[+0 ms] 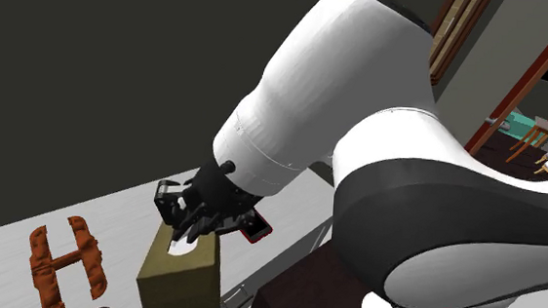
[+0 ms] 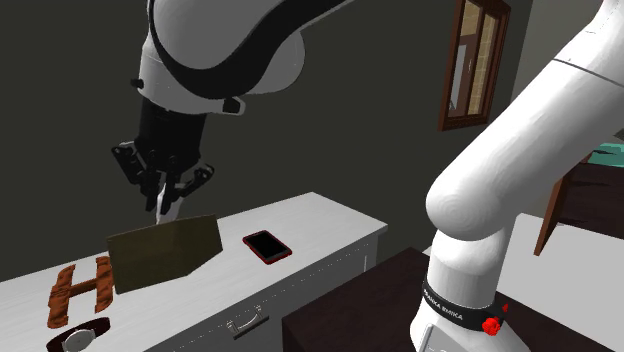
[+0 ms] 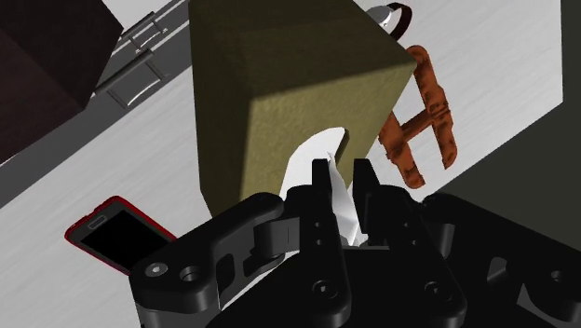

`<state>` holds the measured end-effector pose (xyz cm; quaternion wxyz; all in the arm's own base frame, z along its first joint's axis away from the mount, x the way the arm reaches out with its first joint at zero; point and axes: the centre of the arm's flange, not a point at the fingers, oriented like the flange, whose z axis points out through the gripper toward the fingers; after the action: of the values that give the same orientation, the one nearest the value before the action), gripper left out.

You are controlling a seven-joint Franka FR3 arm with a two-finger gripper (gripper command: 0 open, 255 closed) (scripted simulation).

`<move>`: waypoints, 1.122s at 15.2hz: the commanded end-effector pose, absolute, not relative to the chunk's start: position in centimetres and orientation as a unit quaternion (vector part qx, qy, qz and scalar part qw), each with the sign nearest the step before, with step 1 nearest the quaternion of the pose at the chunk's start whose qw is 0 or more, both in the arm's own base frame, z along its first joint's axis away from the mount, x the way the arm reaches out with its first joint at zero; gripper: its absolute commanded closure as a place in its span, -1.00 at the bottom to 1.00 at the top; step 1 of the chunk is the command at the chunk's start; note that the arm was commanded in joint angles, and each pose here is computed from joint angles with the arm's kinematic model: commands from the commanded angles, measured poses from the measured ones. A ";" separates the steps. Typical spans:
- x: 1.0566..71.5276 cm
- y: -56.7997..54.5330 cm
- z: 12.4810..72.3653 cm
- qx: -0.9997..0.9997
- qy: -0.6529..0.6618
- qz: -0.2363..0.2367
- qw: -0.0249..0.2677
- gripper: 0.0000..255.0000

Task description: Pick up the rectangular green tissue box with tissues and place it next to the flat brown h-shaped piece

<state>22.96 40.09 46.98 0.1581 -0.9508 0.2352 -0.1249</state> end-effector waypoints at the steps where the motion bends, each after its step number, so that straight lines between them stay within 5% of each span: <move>1: 23.0 40.1 45.9 -0.951 0.235 -0.125 0.158 1.00; 17: 23.0 40.1 37.3 -0.951 0.235 -0.125 0.158 1.00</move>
<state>22.94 40.56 38.44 0.1646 -0.9503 0.2310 -0.1283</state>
